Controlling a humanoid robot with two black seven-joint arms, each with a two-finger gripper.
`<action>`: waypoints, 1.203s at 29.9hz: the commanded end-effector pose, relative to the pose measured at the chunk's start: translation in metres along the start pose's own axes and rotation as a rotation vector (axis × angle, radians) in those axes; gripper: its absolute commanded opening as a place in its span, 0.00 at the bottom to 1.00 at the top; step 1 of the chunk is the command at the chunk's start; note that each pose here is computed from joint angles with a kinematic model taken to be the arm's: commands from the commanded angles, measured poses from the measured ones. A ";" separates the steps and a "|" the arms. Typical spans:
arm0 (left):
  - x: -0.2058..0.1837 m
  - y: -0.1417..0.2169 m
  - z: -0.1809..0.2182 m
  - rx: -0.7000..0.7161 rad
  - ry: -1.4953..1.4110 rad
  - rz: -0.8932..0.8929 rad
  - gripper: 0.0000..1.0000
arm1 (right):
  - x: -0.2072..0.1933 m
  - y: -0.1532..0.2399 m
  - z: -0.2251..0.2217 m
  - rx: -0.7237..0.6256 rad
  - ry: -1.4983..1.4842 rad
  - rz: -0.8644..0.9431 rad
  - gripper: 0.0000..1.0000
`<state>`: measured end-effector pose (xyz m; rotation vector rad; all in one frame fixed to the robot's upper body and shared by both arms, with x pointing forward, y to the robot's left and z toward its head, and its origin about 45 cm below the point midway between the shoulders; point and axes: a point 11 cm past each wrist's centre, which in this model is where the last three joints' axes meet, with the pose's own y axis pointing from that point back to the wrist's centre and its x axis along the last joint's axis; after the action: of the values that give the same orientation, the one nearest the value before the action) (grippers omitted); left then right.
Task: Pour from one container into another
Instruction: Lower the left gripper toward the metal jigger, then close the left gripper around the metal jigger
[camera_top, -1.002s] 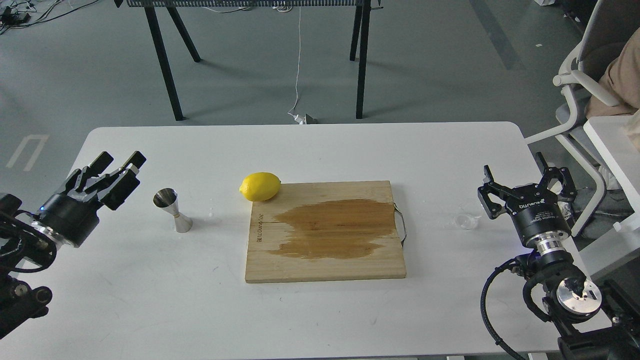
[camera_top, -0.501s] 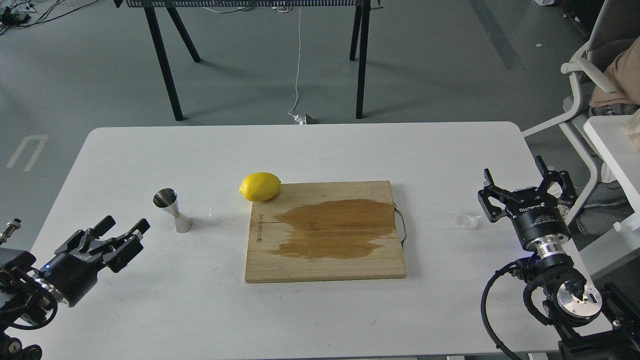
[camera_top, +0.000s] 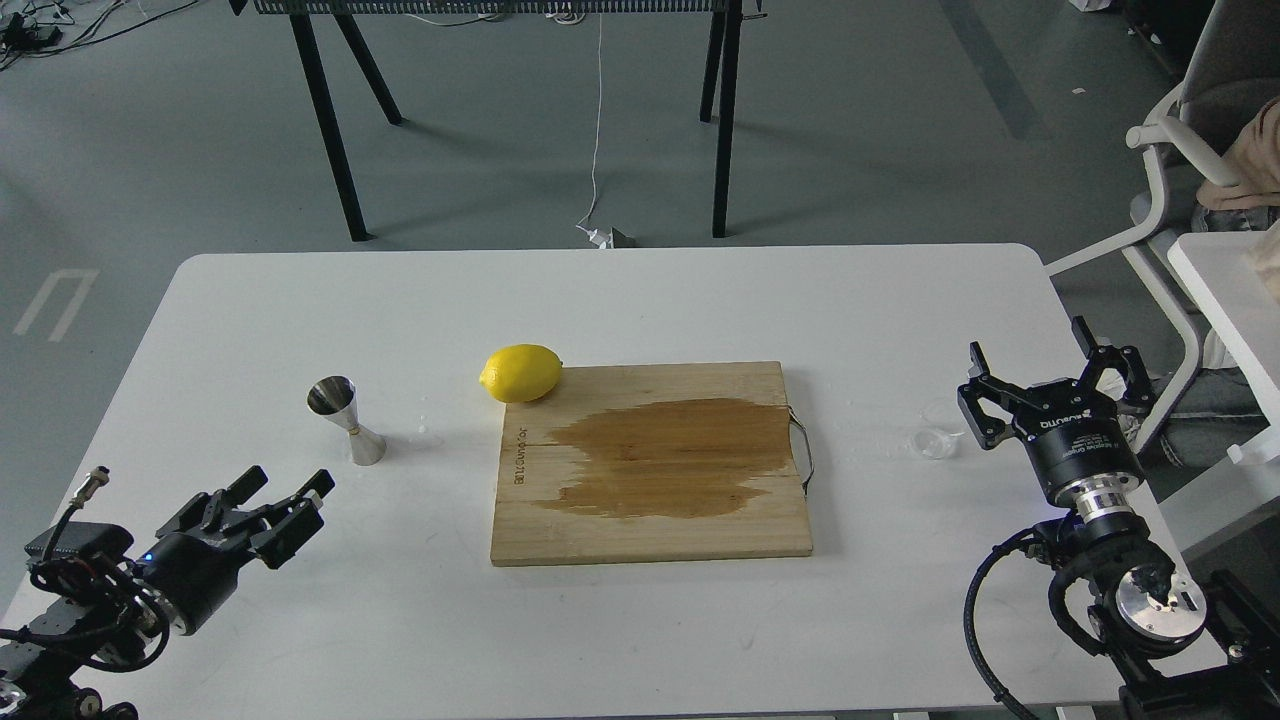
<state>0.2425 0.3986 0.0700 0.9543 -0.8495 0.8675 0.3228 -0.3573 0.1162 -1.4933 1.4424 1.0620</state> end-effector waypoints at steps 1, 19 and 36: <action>0.005 -0.010 0.006 -0.021 -0.004 0.011 0.99 | 0.000 0.000 0.001 -0.001 -0.001 0.000 0.99; 0.006 -0.046 0.011 -0.029 -0.040 0.012 0.98 | 0.001 0.001 0.000 0.001 -0.001 0.002 0.99; 0.011 -0.071 0.014 -0.020 -0.053 0.033 0.97 | 0.002 0.001 -0.001 0.002 0.001 0.005 0.99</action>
<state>0.3033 0.3660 0.0617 0.9491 -0.9163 0.8594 0.3216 -0.3583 0.1152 -1.4897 1.4468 1.0620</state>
